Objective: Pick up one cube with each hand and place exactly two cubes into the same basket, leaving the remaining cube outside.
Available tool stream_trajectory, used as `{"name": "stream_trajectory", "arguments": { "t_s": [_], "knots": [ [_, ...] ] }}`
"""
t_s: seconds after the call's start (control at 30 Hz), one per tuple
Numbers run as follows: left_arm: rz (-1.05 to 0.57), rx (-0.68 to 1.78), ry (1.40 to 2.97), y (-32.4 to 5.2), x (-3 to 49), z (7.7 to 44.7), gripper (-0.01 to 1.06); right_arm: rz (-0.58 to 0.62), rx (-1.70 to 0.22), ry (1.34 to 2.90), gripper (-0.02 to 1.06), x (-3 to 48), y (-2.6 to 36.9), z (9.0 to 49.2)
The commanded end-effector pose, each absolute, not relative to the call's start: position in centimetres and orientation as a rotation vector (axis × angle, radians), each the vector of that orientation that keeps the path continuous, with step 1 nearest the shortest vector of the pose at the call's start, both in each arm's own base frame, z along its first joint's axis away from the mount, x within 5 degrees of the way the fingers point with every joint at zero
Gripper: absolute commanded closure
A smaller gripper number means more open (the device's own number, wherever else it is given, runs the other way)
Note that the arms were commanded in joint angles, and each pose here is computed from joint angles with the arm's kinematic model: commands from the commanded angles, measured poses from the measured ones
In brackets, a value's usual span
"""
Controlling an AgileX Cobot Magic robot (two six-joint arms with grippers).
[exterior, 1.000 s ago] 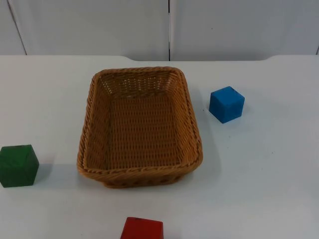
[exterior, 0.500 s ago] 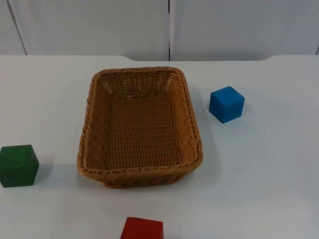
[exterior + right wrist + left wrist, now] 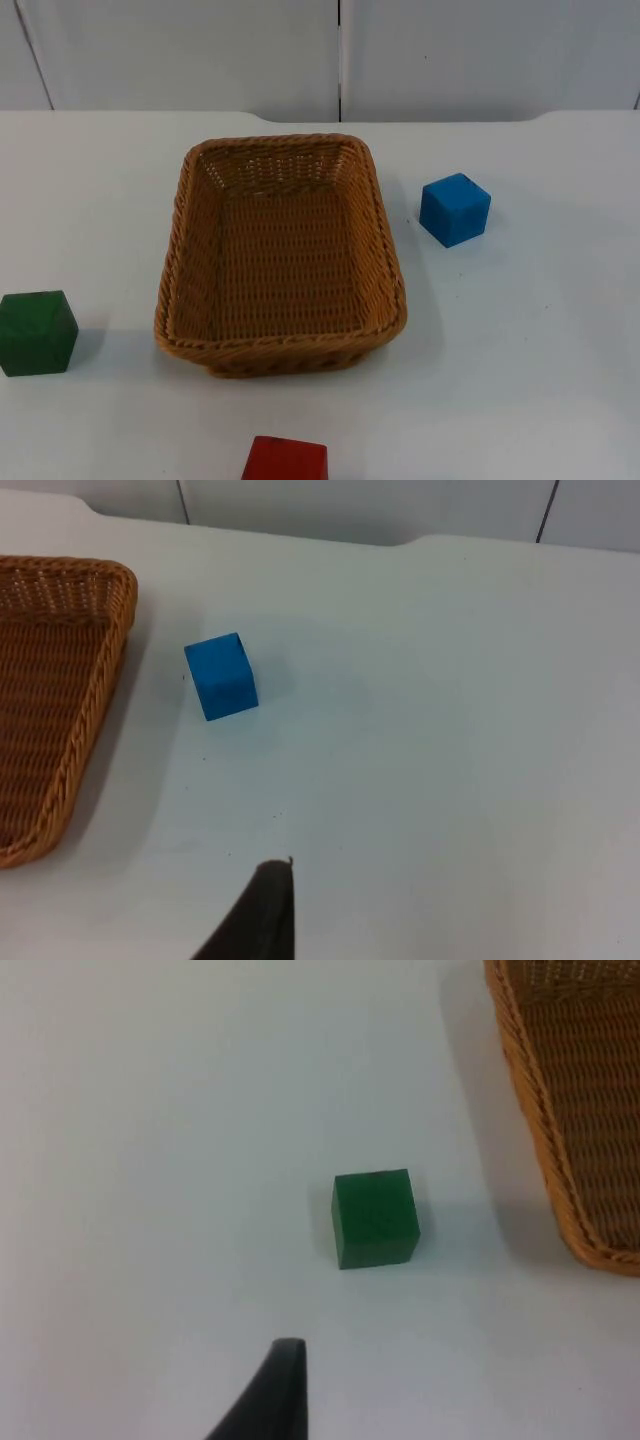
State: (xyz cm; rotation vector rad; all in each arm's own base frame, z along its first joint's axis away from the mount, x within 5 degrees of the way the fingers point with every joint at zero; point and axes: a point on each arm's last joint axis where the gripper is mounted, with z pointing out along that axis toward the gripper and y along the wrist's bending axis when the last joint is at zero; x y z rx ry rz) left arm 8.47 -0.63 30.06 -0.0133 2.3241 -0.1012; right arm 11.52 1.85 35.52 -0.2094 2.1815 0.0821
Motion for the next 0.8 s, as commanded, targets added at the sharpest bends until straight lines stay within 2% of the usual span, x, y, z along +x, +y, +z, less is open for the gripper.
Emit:
{"name": "stream_trajectory", "arguments": {
  "t_s": [0.0,0.23,0.5,0.77],
  "knots": [
    [-0.116,-0.019,2.313,-0.7,9.0,30.2,0.0,0.076,-0.215,2.179,-0.01,12.3,1.9,36.0],
    [-0.148,-0.019,2.303,-0.9,9.4,30.3,0.0,0.073,-0.222,2.223,-0.01,14.4,2.2,36.2],
    [-0.155,0.003,2.289,-1.0,10.8,32.3,0.0,0.07,-0.227,2.298,-0.01,17.7,2.7,35.4],
    [-0.208,0.059,2.372,-1.5,13.4,31.8,0.0,0.068,-0.231,2.328,-0.01,20.7,3.1,33.8]
  ]
}}
